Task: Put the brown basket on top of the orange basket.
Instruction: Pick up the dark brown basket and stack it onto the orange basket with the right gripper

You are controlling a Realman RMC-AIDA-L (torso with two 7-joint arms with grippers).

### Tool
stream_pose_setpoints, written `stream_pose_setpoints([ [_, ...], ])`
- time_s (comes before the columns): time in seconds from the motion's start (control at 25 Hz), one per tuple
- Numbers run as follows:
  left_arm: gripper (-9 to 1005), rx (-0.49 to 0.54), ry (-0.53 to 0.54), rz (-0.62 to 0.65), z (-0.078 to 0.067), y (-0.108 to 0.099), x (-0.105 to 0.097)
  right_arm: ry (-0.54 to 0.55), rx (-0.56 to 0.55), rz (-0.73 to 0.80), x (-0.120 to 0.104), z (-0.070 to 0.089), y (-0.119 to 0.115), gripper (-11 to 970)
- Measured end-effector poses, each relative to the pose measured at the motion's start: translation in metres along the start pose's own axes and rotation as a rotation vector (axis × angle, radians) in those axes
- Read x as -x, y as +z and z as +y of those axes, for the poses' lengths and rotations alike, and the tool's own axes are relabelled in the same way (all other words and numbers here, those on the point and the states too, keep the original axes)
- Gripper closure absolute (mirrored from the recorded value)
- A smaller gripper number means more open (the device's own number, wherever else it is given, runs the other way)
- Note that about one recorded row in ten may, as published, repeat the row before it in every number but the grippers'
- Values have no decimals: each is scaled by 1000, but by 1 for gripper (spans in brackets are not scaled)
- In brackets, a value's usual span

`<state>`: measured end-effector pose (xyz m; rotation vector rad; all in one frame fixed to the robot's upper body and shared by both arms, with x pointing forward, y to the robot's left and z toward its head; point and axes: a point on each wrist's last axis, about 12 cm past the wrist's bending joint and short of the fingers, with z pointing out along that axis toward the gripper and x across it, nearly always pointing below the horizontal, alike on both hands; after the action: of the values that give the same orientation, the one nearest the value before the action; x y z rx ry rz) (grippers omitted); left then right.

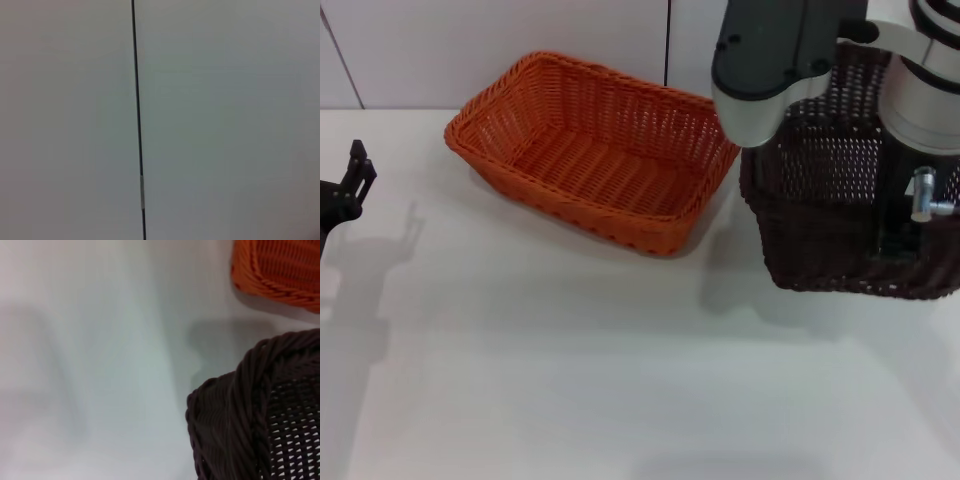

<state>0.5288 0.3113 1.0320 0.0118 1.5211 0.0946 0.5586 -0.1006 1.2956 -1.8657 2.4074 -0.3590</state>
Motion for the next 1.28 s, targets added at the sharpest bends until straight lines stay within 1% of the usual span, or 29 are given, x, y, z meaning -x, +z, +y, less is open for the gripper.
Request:
stream_pose_setpoints([
  [0.28,163,4,1,-6,1,0,1,-72,-88,-11,10,2,-10,828],
  [0.44,162,5,0,-6,1,0,1,-123,-150,-35,15,-2,-11,828],
  [0.52,163,5,1,-6,1,1,1,-158,-164,-40,17,-2,-9,828],
  [0.84,162,4,-23,-8,1,1,1,-314,-208,-18,22,7,5,828],
  [1.12,162,1,-35,-11,-1,2,2,-424,-229,-27,19,8,6,828],
  [1.28,163,0,-53,-15,-1,1,2,-476,-255,-56,19,4,8,828],
])
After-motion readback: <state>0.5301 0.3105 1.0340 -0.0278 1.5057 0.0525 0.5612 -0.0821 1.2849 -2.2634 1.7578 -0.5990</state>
